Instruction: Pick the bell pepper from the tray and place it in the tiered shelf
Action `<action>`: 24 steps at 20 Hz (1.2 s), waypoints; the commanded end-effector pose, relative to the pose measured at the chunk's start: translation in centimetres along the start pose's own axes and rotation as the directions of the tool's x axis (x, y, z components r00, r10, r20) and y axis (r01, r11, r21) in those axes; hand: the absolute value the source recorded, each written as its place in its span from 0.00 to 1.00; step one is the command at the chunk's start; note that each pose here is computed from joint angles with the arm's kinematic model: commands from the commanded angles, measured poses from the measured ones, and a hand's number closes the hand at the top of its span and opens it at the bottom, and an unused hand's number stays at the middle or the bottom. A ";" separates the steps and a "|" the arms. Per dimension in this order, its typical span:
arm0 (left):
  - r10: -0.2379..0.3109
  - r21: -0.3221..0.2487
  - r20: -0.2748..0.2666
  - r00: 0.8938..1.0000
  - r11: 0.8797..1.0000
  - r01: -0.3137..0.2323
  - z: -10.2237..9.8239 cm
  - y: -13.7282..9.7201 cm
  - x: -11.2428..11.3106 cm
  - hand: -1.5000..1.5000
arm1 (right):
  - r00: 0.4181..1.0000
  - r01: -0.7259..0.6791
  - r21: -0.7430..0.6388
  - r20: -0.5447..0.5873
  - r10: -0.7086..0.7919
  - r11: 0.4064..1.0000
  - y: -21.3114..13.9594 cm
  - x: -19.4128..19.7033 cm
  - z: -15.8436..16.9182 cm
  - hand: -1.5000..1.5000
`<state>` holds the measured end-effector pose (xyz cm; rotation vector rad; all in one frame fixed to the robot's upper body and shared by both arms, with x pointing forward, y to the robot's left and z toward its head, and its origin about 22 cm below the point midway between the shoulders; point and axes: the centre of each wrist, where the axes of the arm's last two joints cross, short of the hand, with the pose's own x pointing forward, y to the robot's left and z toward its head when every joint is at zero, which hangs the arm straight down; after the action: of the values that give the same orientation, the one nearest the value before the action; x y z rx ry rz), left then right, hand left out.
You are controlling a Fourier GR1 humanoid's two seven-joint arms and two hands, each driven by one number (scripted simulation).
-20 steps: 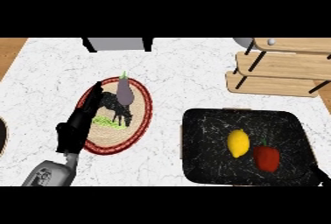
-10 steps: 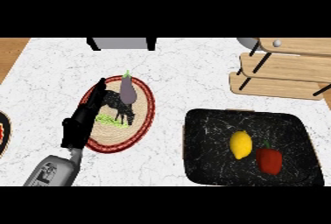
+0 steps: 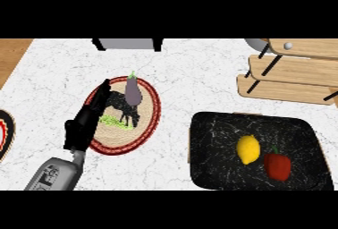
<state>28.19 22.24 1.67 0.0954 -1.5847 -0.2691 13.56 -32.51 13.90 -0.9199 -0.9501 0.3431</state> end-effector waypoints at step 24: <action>-0.020 0.031 -0.015 1.000 0.999 0.020 -1.0 1.5 -0.6 0.50 | 0.992 -0.096 0.012 -0.078 0.096 0.995 7.0 5.9 0.3 0.00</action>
<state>28.14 22.51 1.21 0.1126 -1.5715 -0.2580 17.54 -24.50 12.53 -0.9667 -0.9352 0.4286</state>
